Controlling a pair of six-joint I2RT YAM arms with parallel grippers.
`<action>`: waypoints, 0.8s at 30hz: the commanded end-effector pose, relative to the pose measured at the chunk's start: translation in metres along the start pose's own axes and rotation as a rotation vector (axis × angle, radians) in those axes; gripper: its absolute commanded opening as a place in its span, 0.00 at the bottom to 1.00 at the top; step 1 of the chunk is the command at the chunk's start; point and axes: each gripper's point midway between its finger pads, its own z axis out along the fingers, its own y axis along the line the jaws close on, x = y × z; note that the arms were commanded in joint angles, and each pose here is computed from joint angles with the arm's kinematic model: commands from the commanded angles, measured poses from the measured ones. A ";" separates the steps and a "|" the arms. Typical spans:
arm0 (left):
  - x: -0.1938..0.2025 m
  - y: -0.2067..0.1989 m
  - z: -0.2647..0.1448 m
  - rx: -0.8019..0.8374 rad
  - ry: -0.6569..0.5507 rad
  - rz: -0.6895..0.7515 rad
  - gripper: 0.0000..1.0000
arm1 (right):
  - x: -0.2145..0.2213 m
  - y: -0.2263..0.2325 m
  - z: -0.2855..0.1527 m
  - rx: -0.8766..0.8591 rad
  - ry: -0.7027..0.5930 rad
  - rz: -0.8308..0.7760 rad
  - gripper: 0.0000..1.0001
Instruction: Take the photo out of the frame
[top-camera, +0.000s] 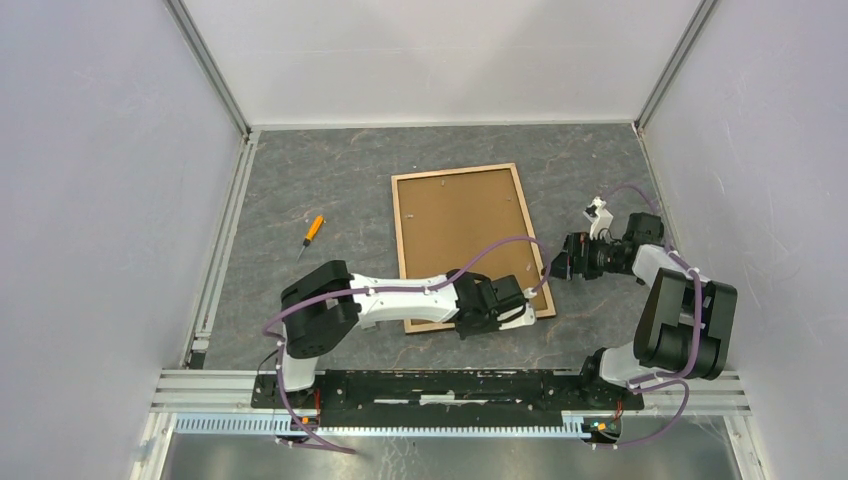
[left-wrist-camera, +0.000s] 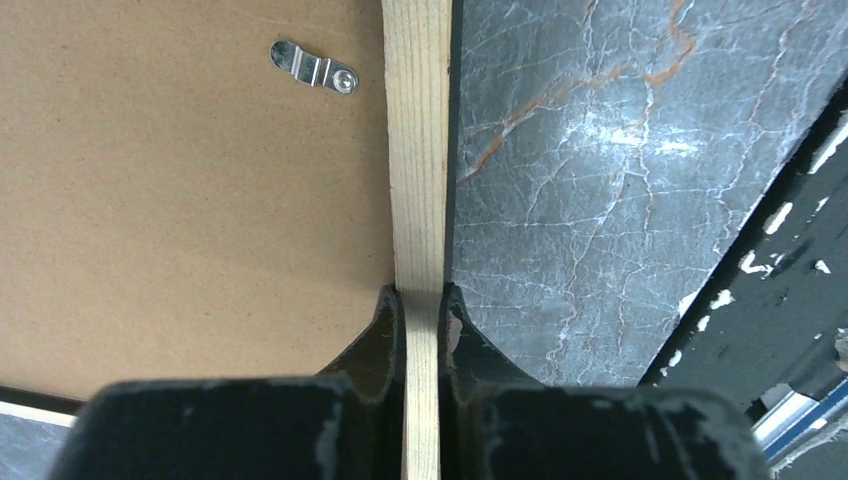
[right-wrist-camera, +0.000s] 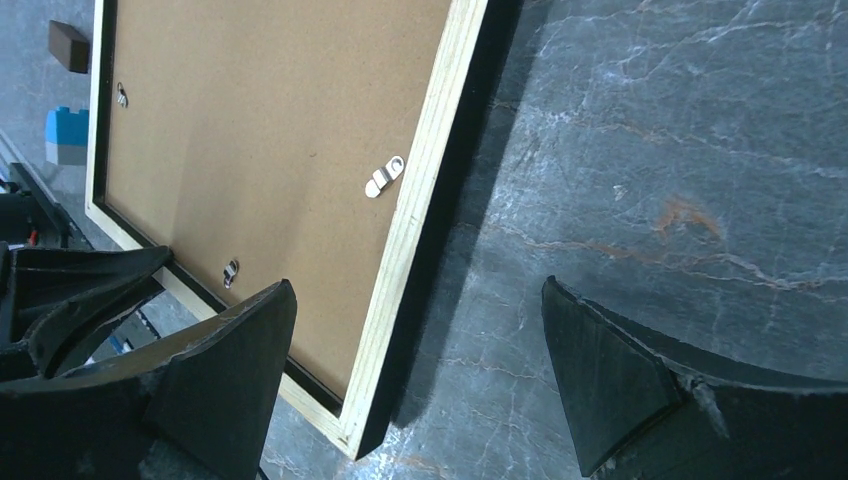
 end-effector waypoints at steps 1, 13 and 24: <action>-0.041 0.016 -0.050 -0.039 -0.174 -0.017 0.02 | 0.002 0.008 0.003 -0.067 -0.033 0.030 0.98; -0.042 0.031 -0.072 -0.100 -0.240 -0.028 0.02 | 0.016 0.028 0.013 -0.237 -0.039 0.191 0.97; -0.039 0.041 -0.070 -0.129 -0.245 -0.033 0.02 | 0.039 0.045 0.025 -0.362 -0.050 0.442 0.84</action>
